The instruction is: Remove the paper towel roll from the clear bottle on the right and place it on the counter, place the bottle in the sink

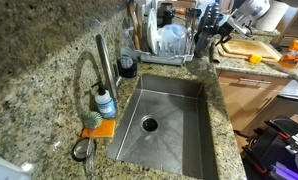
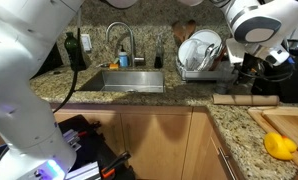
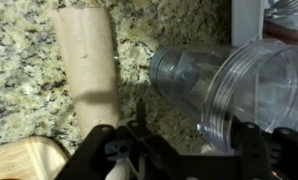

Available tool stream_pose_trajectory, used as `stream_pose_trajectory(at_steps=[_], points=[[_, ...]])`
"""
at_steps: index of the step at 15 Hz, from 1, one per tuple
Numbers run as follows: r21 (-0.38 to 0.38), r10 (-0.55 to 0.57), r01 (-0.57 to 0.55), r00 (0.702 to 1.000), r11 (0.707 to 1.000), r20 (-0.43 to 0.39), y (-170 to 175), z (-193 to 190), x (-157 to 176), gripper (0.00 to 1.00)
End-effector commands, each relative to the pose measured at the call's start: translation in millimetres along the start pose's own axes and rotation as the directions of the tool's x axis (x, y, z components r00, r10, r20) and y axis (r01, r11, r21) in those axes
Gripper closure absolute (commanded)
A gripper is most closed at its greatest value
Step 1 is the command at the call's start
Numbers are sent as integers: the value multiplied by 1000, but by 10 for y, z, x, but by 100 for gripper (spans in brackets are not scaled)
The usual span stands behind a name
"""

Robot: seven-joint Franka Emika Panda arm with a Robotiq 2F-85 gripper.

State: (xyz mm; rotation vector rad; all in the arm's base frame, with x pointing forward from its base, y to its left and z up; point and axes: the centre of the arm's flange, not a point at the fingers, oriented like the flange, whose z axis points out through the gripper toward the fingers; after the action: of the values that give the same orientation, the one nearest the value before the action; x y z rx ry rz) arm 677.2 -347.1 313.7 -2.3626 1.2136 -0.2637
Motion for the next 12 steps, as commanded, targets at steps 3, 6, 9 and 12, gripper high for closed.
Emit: stream_pose_trajectory(at_steps=[3,6,9,12], points=[[7,61,-61,998,998,-3,114,-29,153,73],[20,65,-65,998,998,-11,122,-62,170,94],[40,67,-67,998,997,-7,126,-79,172,96],[60,119,-122,992,991,43,154,-73,123,96]])
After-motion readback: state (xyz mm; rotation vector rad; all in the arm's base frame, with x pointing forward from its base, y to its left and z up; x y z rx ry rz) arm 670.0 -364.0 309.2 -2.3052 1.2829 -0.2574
